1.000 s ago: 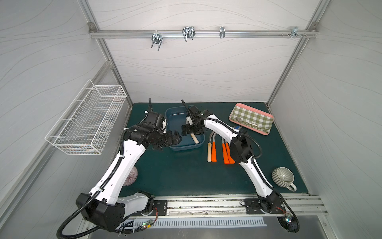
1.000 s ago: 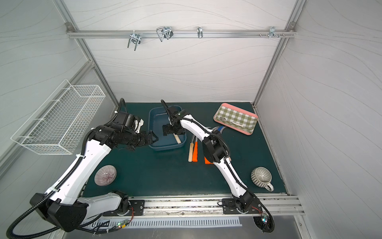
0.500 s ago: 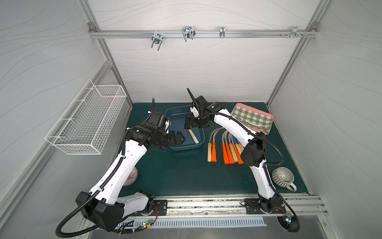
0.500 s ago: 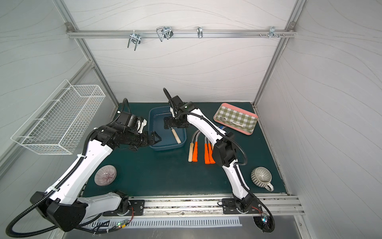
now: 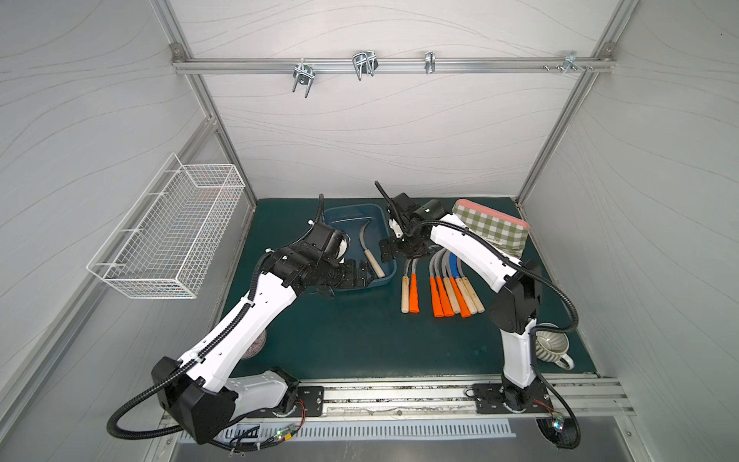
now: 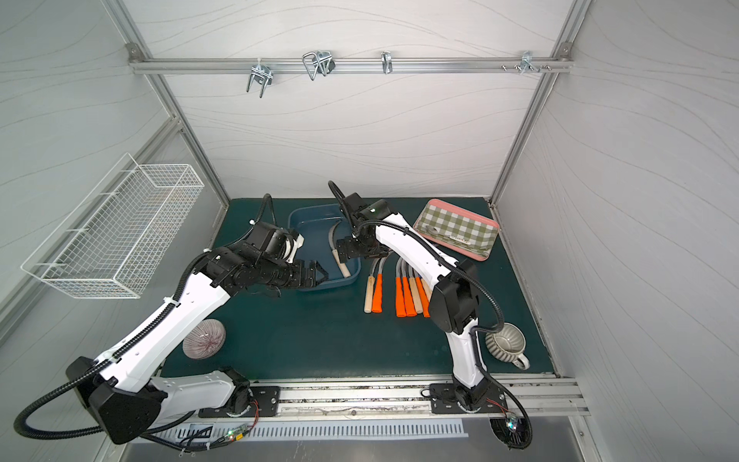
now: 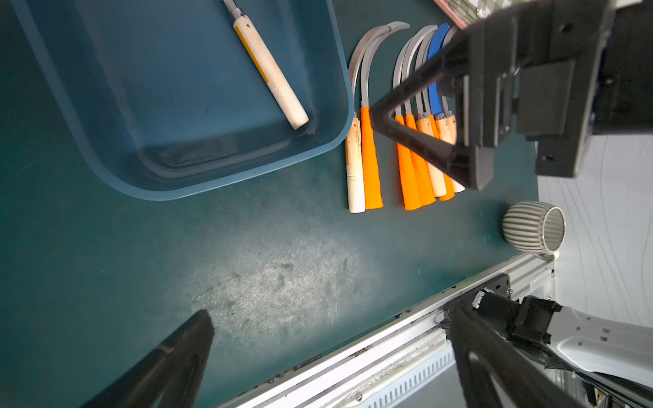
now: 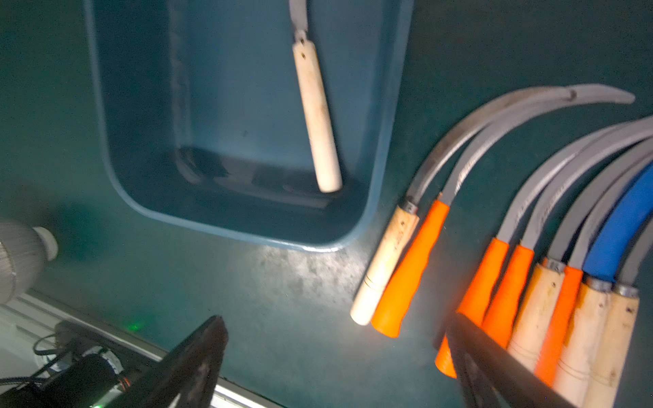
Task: Put small sickles into storage boxes
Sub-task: Pick up the sickle at the center of the board.
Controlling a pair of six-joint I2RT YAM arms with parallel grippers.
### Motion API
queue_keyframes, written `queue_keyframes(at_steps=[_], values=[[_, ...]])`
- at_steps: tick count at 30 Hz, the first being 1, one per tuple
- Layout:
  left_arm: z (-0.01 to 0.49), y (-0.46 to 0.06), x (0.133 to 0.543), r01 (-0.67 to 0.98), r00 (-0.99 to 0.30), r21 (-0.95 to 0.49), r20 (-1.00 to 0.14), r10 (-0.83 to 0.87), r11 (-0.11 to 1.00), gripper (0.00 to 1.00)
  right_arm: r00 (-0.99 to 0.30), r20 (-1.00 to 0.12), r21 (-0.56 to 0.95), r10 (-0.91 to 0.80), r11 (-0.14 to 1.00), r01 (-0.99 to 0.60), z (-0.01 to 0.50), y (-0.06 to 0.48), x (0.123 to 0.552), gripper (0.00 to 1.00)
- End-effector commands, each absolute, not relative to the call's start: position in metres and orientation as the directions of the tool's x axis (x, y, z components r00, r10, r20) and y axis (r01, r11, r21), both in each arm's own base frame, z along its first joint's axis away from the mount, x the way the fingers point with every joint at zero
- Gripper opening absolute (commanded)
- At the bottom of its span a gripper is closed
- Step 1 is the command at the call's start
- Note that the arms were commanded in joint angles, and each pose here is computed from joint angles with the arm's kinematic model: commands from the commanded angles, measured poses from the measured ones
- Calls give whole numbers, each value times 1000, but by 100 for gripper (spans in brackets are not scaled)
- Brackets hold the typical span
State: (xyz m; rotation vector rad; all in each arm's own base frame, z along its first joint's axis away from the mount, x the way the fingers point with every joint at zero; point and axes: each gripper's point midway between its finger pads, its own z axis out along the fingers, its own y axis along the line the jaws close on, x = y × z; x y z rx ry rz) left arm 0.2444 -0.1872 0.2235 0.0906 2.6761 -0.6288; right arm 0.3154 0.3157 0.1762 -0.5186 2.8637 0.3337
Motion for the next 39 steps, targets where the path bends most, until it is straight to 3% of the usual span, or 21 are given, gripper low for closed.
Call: queue_keyframes(at_steps=[1,6,10,15,26,39], values=[[231,-196,246,207,-889,-418,-458,-8,885,99,-925,-222,142,-309,928,-345,180,291,301,99],[220,-203,238,245,-877,-417,-481,16,875,99,-933,-203,150,-298,932,-330,168,279,284,96],[207,-207,232,264,-873,-413,-486,34,872,99,-938,-190,153,-290,935,-320,157,274,272,86],[190,-207,223,275,-872,-407,-487,48,871,99,-941,-167,144,-295,937,-319,136,274,260,64],[173,-202,213,273,-875,-405,-481,50,872,99,-951,-120,139,-286,943,-301,92,284,248,28],[177,-199,210,266,-878,-408,-478,44,873,99,-963,-108,154,-248,953,-263,57,299,257,32]])
